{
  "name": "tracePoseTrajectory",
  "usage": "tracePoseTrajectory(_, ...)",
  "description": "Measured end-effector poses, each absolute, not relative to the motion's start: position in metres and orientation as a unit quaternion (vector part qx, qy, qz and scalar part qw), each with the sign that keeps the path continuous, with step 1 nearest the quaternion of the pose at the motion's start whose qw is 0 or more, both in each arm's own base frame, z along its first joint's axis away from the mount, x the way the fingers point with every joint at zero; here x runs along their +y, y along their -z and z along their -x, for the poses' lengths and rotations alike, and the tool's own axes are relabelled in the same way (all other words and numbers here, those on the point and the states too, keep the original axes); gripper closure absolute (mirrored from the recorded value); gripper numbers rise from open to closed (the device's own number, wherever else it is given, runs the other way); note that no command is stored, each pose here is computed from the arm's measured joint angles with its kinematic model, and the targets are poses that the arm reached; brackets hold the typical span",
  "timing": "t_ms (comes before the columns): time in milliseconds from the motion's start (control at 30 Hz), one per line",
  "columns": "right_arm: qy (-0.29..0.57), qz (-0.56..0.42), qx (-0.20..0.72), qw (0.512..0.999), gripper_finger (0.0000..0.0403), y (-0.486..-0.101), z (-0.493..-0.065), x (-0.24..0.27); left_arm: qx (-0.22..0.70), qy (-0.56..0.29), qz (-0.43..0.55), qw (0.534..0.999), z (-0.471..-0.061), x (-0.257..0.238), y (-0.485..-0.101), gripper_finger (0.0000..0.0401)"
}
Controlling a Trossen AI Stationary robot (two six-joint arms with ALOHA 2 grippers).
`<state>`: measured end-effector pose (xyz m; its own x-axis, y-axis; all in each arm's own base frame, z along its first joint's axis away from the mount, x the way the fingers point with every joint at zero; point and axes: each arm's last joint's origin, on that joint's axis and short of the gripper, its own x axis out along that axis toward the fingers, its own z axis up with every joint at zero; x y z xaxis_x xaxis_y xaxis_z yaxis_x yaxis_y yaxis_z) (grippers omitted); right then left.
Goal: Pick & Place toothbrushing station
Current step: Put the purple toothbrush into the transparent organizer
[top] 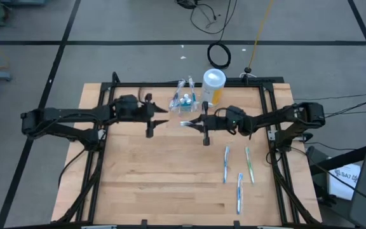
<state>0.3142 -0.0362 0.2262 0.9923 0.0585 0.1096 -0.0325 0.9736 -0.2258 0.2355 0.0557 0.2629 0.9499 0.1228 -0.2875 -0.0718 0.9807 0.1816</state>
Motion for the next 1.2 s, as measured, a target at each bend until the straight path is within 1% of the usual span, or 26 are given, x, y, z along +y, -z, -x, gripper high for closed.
tracePoseTrajectory(67, -0.023, 0.094, -0.056, 0.994, 0.0396, -0.220, -0.317, -0.037, 0.089, -0.049, -0.070, 0.992, -0.234, 0.055, -0.255, 0.0215)
tracePoseTrajectory(167, -0.025, 0.087, -0.069, 0.994, 0.0396, -0.219, -0.324, -0.037, 0.049, -0.013, -0.054, 0.997, -0.239, 0.051, -0.245, 0.0215)
tracePoseTrajectory(267, -0.030, 0.081, -0.059, 0.995, 0.0396, -0.214, -0.329, -0.035, 0.045, 0.012, -0.044, 0.998, -0.243, 0.046, -0.242, 0.0215)
tracePoseTrajectory(467, -0.024, 0.053, -0.056, 0.997, 0.0395, -0.212, -0.338, -0.039, 0.028, 0.027, -0.056, 0.998, -0.246, 0.038, -0.244, 0.0215)
tracePoseTrajectory(700, -0.030, 0.040, -0.052, 0.997, 0.0395, -0.205, -0.359, -0.039, 0.011, 0.025, -0.062, 0.998, -0.247, 0.037, -0.247, 0.0215)
tracePoseTrajectory(833, -0.031, 0.038, -0.045, 0.998, 0.0395, -0.199, -0.371, -0.040, 0.021, 0.025, -0.068, 0.997, -0.248, 0.036, -0.245, 0.0215)
tracePoseTrajectory(1200, -0.030, 0.038, -0.038, 0.998, 0.0395, -0.203, -0.376, -0.041, 0.013, 0.033, -0.085, 0.996, -0.248, 0.032, -0.246, 0.0220)
